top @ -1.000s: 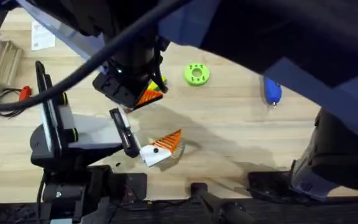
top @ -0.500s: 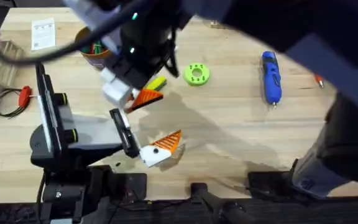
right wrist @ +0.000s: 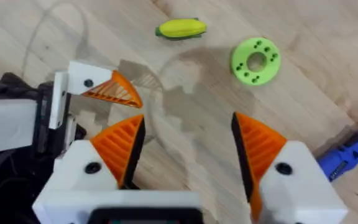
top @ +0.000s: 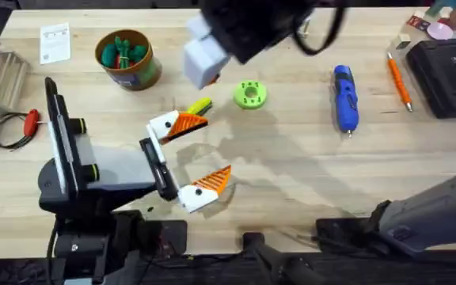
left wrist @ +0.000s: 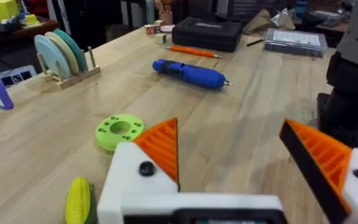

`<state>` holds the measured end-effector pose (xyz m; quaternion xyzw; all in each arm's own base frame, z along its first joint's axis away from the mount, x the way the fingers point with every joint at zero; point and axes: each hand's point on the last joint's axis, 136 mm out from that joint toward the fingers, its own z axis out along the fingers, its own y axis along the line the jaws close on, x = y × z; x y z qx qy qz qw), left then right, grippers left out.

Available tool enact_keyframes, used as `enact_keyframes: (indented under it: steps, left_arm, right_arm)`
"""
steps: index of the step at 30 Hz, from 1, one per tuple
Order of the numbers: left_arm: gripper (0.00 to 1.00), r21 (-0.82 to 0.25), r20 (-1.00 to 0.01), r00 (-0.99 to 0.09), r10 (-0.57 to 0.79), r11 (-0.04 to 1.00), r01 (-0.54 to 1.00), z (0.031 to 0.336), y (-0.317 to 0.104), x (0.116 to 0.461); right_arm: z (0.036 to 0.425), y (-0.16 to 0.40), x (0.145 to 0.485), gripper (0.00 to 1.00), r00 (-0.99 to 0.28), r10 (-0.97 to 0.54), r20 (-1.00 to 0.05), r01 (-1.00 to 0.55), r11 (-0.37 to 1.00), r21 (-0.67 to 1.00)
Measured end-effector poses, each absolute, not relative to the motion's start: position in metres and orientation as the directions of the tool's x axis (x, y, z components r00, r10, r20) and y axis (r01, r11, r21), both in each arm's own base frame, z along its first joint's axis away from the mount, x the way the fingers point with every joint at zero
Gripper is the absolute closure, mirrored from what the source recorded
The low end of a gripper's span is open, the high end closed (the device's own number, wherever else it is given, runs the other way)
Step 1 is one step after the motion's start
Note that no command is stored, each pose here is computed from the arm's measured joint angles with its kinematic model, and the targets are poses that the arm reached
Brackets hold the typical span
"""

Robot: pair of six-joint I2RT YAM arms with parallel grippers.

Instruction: Pick up the gripper from the table and insert it into the empty holder that is missing its gripper. Then pick up a screw, insert it into the mounting hole, and use the screwdriver to tighten it. Finally, clean up the table by picking up the vegetable and placing it into the bucket.

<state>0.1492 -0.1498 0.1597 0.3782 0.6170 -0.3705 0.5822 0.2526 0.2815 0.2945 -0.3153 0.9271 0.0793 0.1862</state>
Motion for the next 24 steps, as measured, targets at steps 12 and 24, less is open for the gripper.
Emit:
enact_keyframes:
  steps: [12, 24]
  left_arm:
    - [0.015, -0.017, -0.999, -0.036, 0.035, 0.439, 0.898, 0.160, -0.150, 0.149]
    - [0.015, -0.017, -0.999, -0.036, 0.035, 0.439, 0.898, 0.160, -0.150, 0.149]
  right_arm:
    - [0.280, 0.243, 0.270, 0.157, -0.827, -0.447, -0.339, -0.483, 0.875, 0.024]
    - [0.245, 0.210, 0.265, 0.157, -0.885, -0.381, -0.266, -0.398, 0.917, 0.010]
